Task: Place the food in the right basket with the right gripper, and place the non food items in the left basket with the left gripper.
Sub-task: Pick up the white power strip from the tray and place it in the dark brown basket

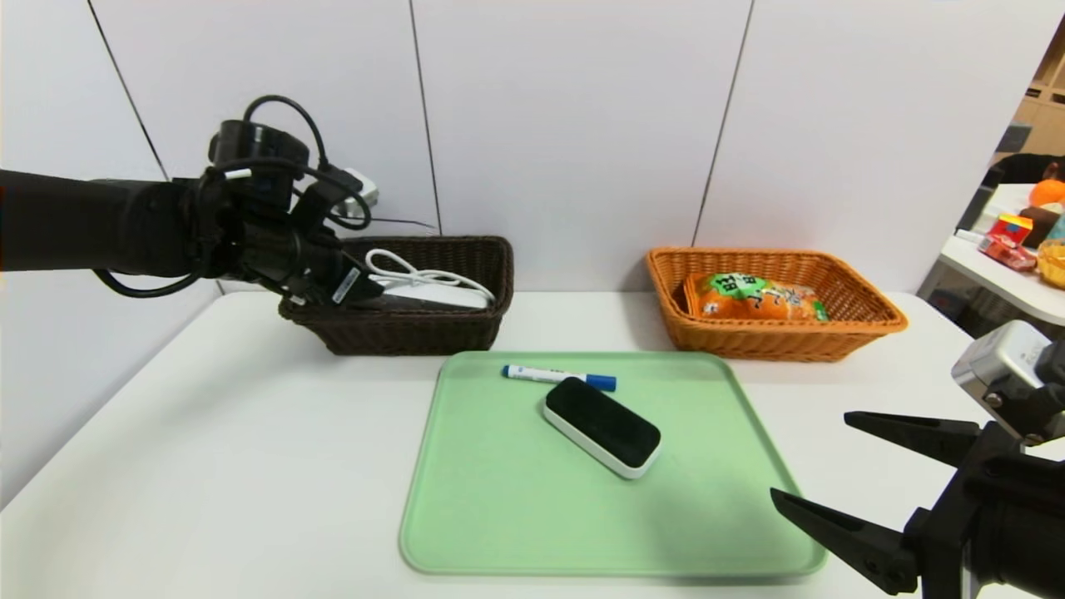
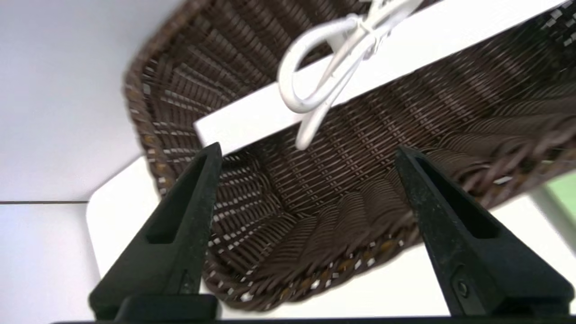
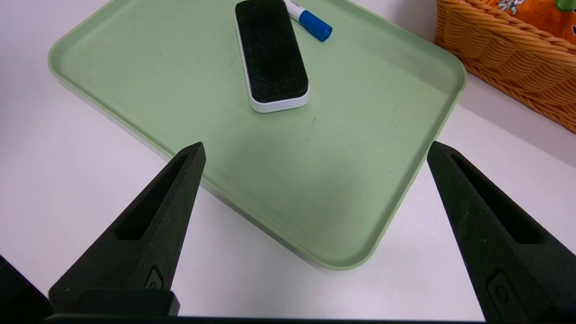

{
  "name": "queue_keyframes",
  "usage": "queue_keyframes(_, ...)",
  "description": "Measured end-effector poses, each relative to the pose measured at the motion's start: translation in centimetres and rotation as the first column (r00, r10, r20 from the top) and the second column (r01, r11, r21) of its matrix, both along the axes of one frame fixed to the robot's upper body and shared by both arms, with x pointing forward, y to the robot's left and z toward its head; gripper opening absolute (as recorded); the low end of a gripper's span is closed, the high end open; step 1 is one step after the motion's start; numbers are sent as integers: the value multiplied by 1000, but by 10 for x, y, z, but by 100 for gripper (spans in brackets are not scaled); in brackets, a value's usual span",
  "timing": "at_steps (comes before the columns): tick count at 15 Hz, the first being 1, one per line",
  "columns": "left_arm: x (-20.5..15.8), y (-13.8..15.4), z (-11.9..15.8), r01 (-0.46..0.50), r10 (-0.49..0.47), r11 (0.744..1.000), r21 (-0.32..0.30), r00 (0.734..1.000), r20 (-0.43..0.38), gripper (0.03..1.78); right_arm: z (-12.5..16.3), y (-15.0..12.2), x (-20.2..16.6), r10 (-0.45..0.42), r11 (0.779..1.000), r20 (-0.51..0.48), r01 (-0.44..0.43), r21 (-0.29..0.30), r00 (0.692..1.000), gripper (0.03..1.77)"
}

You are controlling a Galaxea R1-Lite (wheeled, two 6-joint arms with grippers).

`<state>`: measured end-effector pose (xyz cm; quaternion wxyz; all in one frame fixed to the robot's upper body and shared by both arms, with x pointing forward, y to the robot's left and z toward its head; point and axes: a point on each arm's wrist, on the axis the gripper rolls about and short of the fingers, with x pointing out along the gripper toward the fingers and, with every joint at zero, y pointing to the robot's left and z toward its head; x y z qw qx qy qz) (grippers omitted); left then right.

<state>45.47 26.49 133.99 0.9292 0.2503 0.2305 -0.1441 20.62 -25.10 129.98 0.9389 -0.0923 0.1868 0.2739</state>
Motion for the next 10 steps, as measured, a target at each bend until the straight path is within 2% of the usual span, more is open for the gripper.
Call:
queue_keyframes(4,-43,4,39,55,-52,998,-36,994,94,151,0,0,0,-1,1000,-1,1,-1,1000,170)
queue_keyframes(6,-69,2,52,129,-121,990,-58,985,127,156,0,0,0,0,1000,0,0,-2,1000,170)
queue_keyframes(8,-98,-6,57,268,-254,959,-89,957,142,159,0,0,0,3,1000,4,-3,-6,1000,170)
queue_keyframes(10,-122,-22,58,410,-393,906,-106,907,151,162,0,0,0,3,1000,6,-3,-6,1000,170)
